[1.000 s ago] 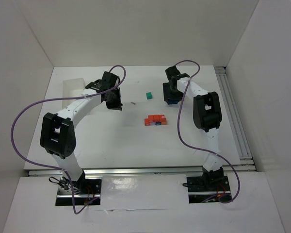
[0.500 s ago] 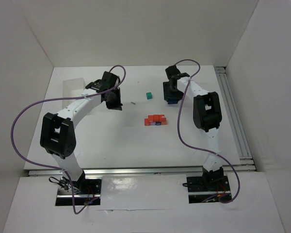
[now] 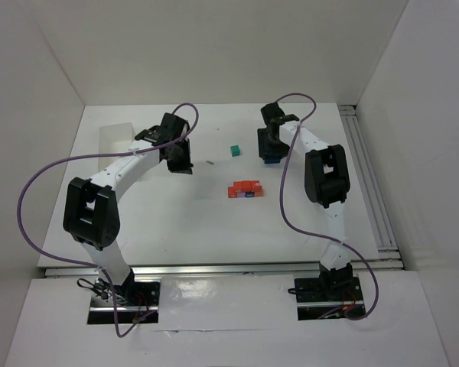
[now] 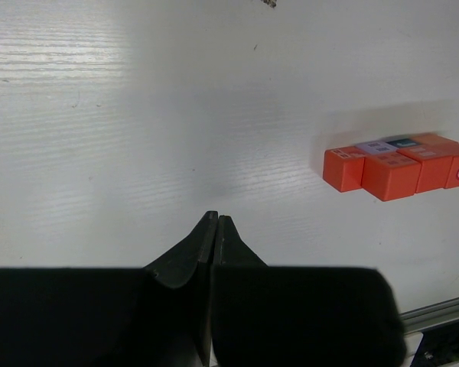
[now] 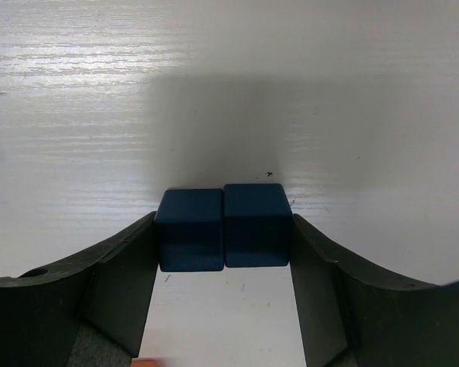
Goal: Build the wood block tower
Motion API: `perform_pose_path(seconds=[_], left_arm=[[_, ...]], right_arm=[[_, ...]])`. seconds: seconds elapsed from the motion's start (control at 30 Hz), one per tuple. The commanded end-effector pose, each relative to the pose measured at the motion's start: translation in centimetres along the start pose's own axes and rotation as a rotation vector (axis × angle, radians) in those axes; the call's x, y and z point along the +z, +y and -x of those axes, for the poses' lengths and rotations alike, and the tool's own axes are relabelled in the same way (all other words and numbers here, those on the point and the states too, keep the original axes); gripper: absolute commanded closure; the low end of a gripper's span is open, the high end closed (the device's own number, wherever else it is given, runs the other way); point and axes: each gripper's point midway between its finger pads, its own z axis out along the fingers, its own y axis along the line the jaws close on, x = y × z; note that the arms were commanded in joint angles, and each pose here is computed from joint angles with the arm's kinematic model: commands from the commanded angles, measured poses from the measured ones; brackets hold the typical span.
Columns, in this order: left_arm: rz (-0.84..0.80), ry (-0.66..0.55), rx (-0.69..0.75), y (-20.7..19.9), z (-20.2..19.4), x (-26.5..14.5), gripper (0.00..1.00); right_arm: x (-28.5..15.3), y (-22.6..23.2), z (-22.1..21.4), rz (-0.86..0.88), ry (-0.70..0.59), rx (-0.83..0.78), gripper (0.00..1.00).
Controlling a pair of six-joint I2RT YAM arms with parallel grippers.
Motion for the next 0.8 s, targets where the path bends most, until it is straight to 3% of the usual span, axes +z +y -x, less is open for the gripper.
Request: perform_pose_path(seconds=[0.0,0.3,0.4,0.77], left_arm=[[0.002,-0.003,0.016,0.0,-0.1,0.1,0.91],[-0.007,-0.001,0.016,0.0,-0.5,-0.3,0.92],[-0.015,-0.017,0.018,-0.2,-0.2,-0.6,0.92],[0.0,-0.053,0.041,0.4,-0.3,-2.1,0.94]], right_arm=[[-2.3,0.6,2.5,0.01,-0.07,0.027,0.4],[-8.6,0.5,4.4,0.029,-0.145,0.126,0.43],[-9.0,1.2,2.9,0.028,-0.103,0.131,0.43],[-16.2,6.2,-0.4,0.055,-0.151,0.117,0.43]])
